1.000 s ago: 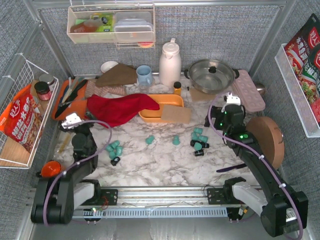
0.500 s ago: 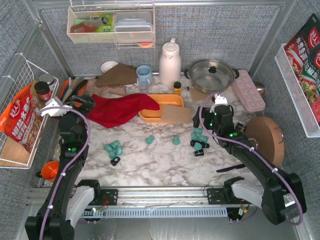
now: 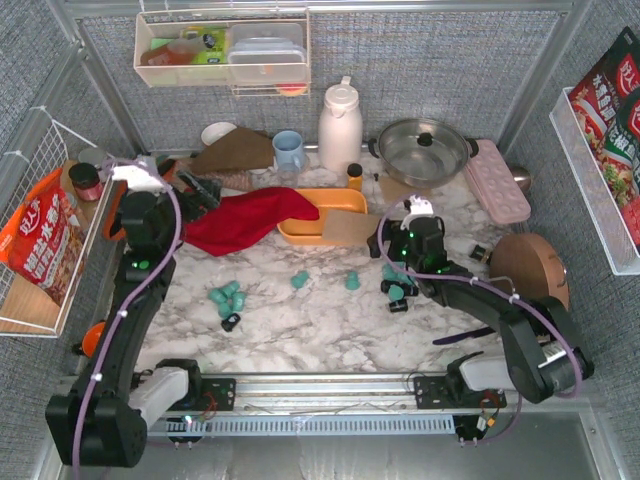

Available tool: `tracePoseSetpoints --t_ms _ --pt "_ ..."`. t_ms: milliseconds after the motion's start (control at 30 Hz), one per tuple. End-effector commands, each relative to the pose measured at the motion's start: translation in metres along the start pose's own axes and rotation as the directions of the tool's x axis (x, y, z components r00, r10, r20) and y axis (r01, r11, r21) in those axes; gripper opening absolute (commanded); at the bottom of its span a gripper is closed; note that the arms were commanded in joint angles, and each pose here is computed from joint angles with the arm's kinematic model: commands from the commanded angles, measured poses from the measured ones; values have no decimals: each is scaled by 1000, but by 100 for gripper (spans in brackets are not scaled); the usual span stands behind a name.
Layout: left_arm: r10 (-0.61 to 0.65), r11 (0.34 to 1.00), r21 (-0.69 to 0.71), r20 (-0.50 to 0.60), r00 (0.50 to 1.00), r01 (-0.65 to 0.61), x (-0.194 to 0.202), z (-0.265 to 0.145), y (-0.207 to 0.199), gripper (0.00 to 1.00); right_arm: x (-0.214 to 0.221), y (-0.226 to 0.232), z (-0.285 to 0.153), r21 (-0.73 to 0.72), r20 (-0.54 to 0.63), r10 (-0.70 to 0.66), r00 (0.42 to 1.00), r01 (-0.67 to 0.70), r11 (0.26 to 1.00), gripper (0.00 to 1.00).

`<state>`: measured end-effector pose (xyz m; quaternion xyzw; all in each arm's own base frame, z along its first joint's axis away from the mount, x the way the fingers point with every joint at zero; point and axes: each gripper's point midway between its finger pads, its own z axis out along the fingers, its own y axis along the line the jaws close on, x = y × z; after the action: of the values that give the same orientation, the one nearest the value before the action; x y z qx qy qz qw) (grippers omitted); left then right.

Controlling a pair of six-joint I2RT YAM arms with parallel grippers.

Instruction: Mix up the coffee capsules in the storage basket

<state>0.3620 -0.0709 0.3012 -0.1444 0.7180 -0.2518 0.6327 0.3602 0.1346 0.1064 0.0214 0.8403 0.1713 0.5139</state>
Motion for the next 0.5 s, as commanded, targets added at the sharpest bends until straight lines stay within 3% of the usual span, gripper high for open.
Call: tracePoseSetpoints --t_ms 0,200,467 --pt "75 996 55 -213 974 -65 38 3 -6 99 -19 19 12 -83 99 39 994 -31 996 85" --pt "148 988 100 -318 937 -122 67 8 -17 99 -6 21 25 -106 103 99 990 -88 990 82" --pt "251 967 134 -352 902 -216 82 4 -28 99 2 21 35 -109 107 132 985 -121 987 80"
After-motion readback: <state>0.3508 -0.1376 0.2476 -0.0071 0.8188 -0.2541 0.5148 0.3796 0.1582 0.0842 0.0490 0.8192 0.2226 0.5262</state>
